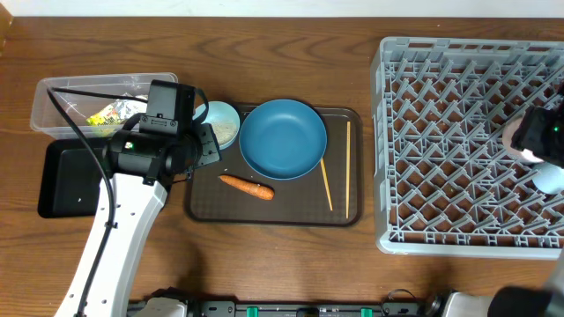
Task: Sort waste into correct bins and load items into the dishwasher rack
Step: 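Carry the pink cup right over the rack with right gripper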
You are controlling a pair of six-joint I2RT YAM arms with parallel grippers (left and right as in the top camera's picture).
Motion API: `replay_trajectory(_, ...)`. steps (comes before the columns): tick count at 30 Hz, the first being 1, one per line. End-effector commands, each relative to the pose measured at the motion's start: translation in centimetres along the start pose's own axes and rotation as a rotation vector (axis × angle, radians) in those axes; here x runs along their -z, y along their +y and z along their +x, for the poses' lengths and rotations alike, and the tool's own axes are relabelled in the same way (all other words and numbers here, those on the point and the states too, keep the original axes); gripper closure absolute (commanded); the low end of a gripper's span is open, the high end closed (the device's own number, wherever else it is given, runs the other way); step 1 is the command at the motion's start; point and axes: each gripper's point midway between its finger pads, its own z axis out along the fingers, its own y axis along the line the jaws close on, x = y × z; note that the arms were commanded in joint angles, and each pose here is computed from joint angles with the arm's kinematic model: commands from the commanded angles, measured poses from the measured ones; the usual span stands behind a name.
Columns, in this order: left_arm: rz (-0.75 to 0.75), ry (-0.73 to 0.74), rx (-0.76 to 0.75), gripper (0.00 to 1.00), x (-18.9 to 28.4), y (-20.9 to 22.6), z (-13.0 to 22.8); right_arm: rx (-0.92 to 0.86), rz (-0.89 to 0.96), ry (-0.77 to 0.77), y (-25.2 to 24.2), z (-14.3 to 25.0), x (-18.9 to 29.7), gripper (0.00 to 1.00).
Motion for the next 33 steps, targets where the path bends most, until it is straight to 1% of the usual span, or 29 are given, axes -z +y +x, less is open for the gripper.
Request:
replay_trajectory(1,-0.026,-0.011,-0.009,0.5,0.2,0.5,-0.2,-0.08,0.113,0.054,-2.9,-0.1,-1.5,0.78)
replay_trajectory(9,-0.026,-0.011,-0.01,0.5,0.2,0.5,-0.2,-0.123,0.132,0.162,-4.4,0.4,-4.7,0.78)
replay_trajectory(20,-0.029,-0.004,-0.01,0.5,0.2,0.6,-0.1,-0.213,0.159,0.222,-6.6,0.3,-7.7,0.77)
replay_trajectory(27,-0.031,-0.002,-0.01,0.5,0.2,0.7,0.0,-0.219,0.125,0.294,-6.2,0.9,-10.0,0.77)
replay_trajectory(33,-0.031,-0.001,-0.01,0.5,0.2,0.7,0.0,-0.219,0.126,0.3,-6.3,0.8,-10.7,0.77)
